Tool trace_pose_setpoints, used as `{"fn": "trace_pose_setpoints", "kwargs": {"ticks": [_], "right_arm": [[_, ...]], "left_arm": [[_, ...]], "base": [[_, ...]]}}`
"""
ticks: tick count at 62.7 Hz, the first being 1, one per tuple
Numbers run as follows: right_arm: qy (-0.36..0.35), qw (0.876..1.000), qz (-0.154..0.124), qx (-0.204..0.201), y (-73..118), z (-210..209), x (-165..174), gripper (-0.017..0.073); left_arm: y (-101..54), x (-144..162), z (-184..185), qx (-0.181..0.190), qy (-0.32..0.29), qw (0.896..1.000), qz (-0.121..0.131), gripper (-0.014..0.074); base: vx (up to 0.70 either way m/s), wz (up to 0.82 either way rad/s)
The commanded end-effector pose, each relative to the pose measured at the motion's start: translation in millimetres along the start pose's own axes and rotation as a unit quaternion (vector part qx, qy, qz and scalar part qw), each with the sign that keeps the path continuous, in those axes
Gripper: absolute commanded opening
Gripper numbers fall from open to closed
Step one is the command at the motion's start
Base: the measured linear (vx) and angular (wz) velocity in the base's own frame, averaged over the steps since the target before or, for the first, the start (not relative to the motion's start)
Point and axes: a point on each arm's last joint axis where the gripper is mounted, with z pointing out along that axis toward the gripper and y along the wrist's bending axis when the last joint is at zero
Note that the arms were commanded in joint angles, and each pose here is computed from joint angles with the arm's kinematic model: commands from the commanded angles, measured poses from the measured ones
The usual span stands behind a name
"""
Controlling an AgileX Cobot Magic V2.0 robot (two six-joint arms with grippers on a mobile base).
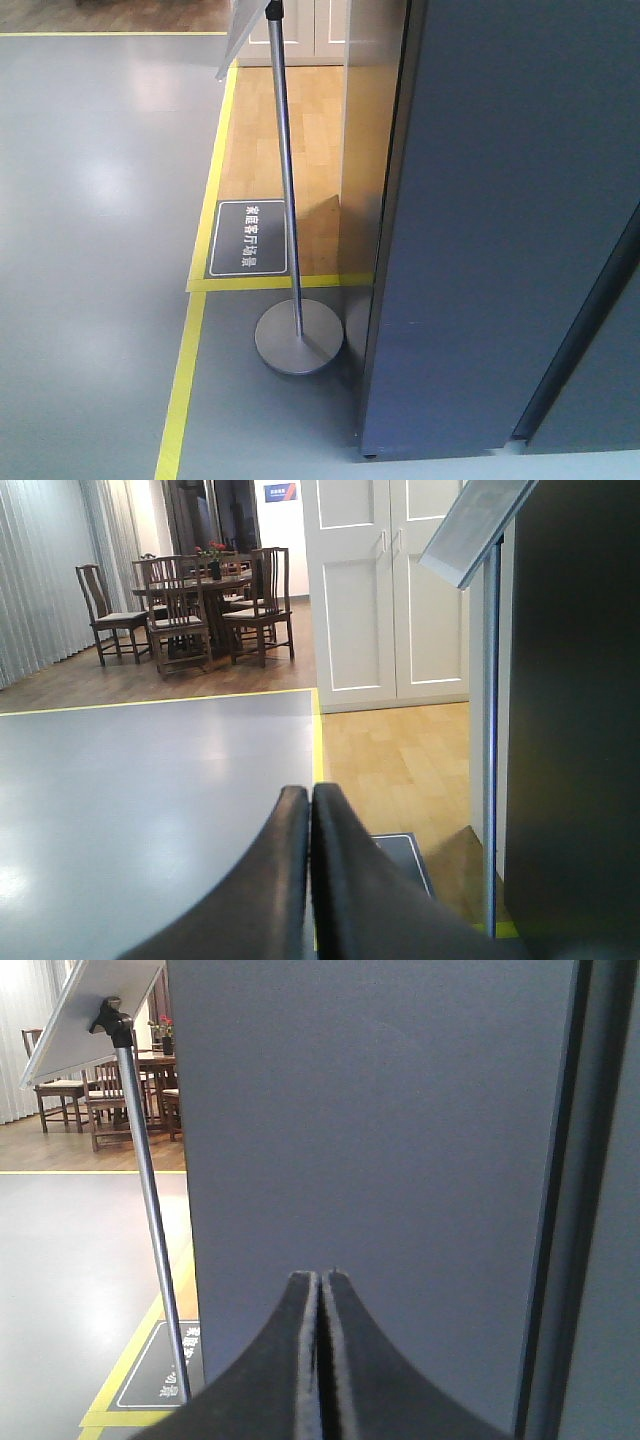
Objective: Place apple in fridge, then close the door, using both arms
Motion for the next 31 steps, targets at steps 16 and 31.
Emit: {"fn": "trace_pose_setpoints", "kwargs": {"ticks": [16, 31], "right_arm": [[-0.041, 0.999, -0.005, 0.002, -0.1, -1.0, -3.5, -0.0003], [-0.041, 0.999, -0.007, 0.003, -0.1, -1.0, -3.5, -0.0003]], "left_arm": [[-0.3, 1.5, -0.5, 0.001, -0.032, 0.999, -0.008, -0.0006], [-0.3, 1.5, -0.5, 0.001, -0.032, 0.999, -0.008, -0.0006]], "base": [[0.00, 0.00], [0.00, 0.00]]}}
